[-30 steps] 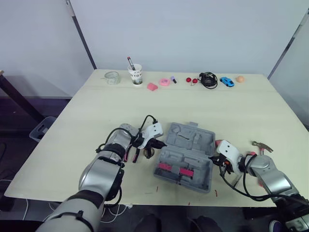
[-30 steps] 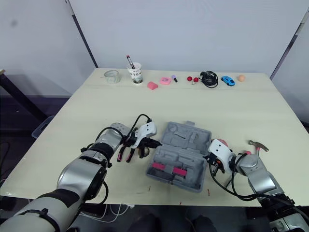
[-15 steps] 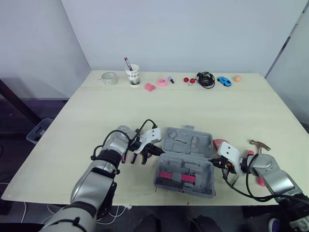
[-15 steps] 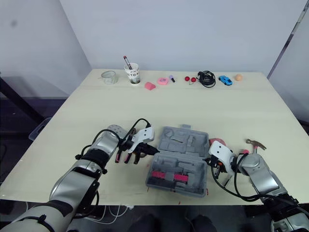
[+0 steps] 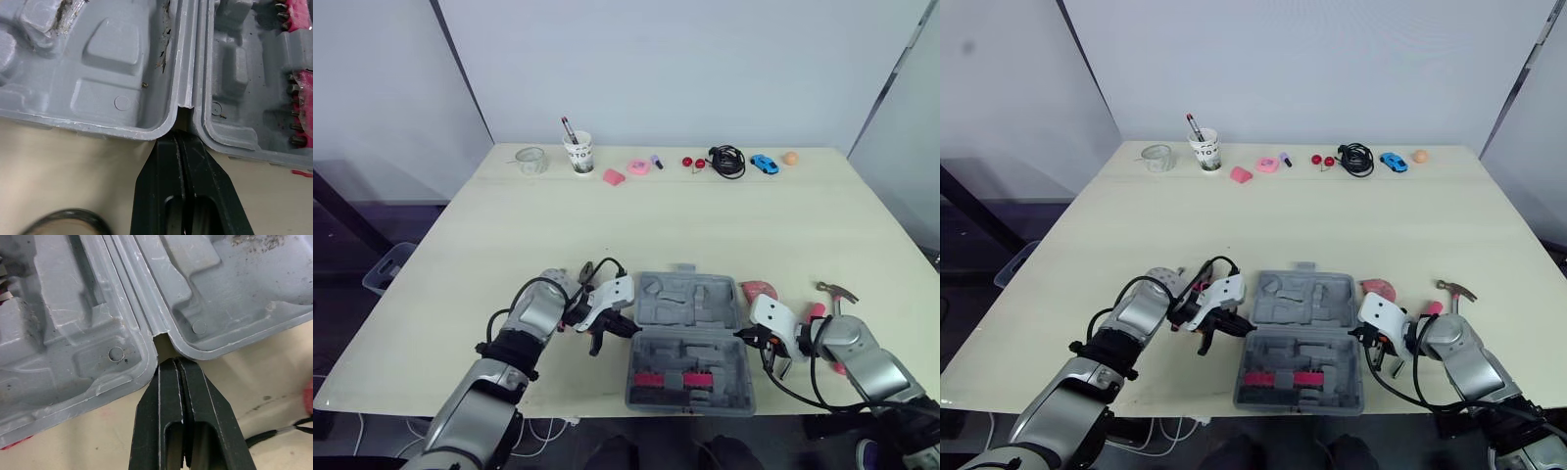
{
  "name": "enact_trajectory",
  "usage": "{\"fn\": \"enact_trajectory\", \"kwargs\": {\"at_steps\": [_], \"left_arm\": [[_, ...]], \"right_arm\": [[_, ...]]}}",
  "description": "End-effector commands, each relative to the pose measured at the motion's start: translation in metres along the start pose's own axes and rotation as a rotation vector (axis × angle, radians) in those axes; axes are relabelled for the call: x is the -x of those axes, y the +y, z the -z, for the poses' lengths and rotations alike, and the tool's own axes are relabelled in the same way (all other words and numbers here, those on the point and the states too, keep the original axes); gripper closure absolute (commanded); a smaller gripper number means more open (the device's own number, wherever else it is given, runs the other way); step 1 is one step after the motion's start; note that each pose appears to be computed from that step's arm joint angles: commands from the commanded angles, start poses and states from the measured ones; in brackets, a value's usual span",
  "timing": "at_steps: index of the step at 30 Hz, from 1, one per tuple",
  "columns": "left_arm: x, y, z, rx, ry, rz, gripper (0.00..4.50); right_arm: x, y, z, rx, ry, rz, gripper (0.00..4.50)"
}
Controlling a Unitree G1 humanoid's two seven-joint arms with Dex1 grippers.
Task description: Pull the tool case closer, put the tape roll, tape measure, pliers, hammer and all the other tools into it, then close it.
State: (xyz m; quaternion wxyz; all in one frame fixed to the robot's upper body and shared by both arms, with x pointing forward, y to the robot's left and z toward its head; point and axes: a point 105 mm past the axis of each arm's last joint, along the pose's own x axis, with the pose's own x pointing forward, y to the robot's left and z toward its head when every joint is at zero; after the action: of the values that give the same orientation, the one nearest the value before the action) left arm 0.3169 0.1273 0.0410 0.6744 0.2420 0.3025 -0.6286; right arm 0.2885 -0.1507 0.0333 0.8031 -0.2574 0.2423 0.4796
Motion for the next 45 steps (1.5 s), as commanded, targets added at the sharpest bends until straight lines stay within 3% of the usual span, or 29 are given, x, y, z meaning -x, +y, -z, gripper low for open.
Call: {"fn": "enact_trajectory", "kwargs": {"at_steps": [1, 22, 45], "left_arm": [[-0.001, -0.009, 0.000, -0.006, 0.005, 0.024, 4.46], [-0.009, -0.027, -0.003, -0.005, -0.037, 0.062, 4.46], [-0.012, -0.027, 0.000, -0.017, -0.022, 0.071, 4.46]], "right_arm": [[-0.001, 0.008, -0.016, 0.040, -0.046, -0.024, 4.50], [0.001, 0.015, -0.014, 0.032, -0.035, -0.049, 4.50], [0.003, 0.028, -0.010, 0.011, -0.012, -0.094, 4.50]]}}
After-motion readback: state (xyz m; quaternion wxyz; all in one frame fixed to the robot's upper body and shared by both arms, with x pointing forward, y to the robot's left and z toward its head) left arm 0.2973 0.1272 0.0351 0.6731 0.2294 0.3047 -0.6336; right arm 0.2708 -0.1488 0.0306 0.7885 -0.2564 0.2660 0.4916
